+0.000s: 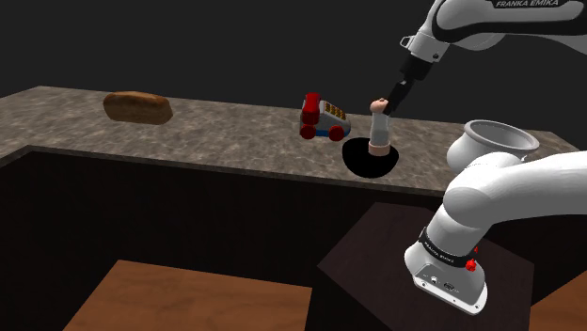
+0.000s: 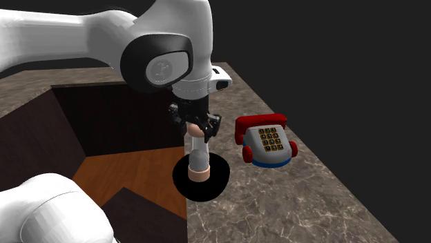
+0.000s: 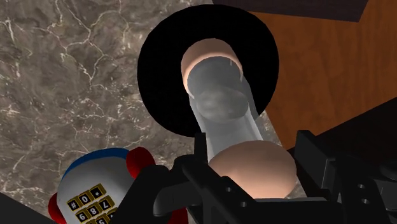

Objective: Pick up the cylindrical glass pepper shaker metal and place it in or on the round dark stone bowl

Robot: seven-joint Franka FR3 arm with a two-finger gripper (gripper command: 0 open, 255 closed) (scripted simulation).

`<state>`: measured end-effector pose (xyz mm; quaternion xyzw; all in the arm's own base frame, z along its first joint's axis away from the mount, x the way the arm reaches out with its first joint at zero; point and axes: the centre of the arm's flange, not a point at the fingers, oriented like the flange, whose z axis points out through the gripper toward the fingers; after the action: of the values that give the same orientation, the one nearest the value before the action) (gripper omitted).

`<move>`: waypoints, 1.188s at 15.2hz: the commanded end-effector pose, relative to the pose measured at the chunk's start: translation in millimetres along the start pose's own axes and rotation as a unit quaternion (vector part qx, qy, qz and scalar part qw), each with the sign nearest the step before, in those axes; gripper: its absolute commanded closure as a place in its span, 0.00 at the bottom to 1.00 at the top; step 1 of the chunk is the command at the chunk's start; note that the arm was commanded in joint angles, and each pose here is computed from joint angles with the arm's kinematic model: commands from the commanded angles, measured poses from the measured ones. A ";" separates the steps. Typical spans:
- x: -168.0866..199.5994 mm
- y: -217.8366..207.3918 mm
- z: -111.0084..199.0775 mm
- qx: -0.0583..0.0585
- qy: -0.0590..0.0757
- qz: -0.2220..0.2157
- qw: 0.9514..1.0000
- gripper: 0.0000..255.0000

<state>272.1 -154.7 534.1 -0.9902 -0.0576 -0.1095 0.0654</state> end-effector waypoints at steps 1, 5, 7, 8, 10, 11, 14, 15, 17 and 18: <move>-0.7 -0.1 2.8 0.001 -0.004 0.000 1.000 1.00; -1.2 -0.1 2.8 0.001 -0.004 0.000 1.000 0.00; -0.7 -0.1 2.8 0.001 -0.004 0.000 1.000 0.00; -0.6 -0.1 -10.4 0.001 -0.004 0.000 1.000 0.00; -0.4 0.0 -36.8 0.001 -0.004 0.000 1.000 0.00; -0.4 0.0 -47.2 0.001 -0.004 0.000 1.000 0.00; -0.4 0.0 -47.2 0.001 -0.004 0.000 1.000 0.00; -0.4 0.0 -47.2 0.001 -0.004 0.000 1.000 0.00; -0.4 0.0 -47.2 0.001 -0.004 0.000 1.000 0.00; -0.4 0.0 -47.2 0.001 -0.004 0.000 1.000 0.00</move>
<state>261.9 -161.4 579.6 -0.9905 -0.0578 -0.1057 0.0665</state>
